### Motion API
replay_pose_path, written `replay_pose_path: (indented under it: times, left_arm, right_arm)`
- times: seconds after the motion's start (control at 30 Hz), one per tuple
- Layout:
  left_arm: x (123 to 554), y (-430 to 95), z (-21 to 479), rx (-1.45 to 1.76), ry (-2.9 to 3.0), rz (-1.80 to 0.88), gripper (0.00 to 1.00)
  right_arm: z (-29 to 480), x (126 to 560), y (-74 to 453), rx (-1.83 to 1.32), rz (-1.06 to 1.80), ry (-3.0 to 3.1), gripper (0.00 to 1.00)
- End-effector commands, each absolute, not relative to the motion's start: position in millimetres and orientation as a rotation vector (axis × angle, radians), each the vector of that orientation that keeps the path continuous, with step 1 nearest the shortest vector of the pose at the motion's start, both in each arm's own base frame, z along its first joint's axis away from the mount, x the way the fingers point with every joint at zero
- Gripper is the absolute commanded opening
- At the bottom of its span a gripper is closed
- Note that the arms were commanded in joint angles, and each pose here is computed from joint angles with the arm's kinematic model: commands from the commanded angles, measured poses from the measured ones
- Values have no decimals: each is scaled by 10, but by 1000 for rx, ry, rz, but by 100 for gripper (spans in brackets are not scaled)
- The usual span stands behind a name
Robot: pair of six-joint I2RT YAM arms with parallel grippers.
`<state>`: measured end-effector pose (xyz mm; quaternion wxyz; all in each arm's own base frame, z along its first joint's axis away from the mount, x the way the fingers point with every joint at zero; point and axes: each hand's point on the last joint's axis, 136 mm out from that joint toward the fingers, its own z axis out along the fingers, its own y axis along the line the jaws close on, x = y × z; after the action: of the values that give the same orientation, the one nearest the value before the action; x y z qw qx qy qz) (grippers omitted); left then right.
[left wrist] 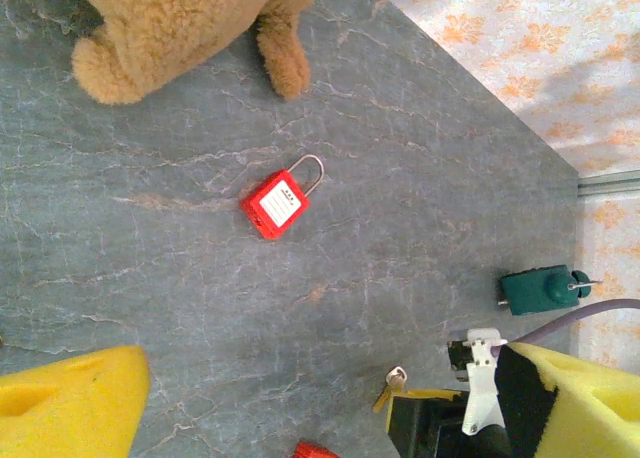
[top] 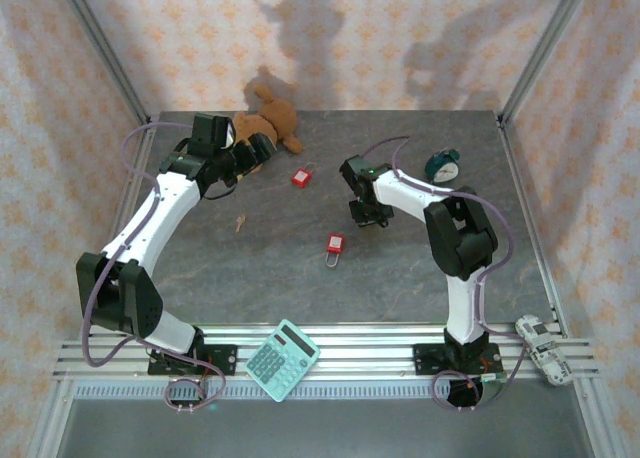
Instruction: Unlock with the key
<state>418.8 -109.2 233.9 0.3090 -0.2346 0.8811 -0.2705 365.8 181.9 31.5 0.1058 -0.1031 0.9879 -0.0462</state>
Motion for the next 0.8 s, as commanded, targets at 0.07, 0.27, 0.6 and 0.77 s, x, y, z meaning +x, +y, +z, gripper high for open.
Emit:
replay_pose_path:
  times: [0.07, 0.27, 0.6, 0.77]
  left_arm:
    - [4206, -1137, 2295, -616, 2338, -736, 90]
    - [4207, -1152, 2298, -617, 2339, -746, 90]
    - [4209, -1155, 2307, -612, 2336, -748, 89]
    - [4205, -1156, 2310, -610, 2337, -748, 88]
  right_arm:
    - [383, 3772, 1822, -278, -153, 2879, 28]
    - [360, 3815, 1841, -254, -155, 2879, 29]
    - [248, 3824, 1793, -212, -204, 2893, 19]
    - [290, 3800, 1783, -195, -194, 2887, 11]
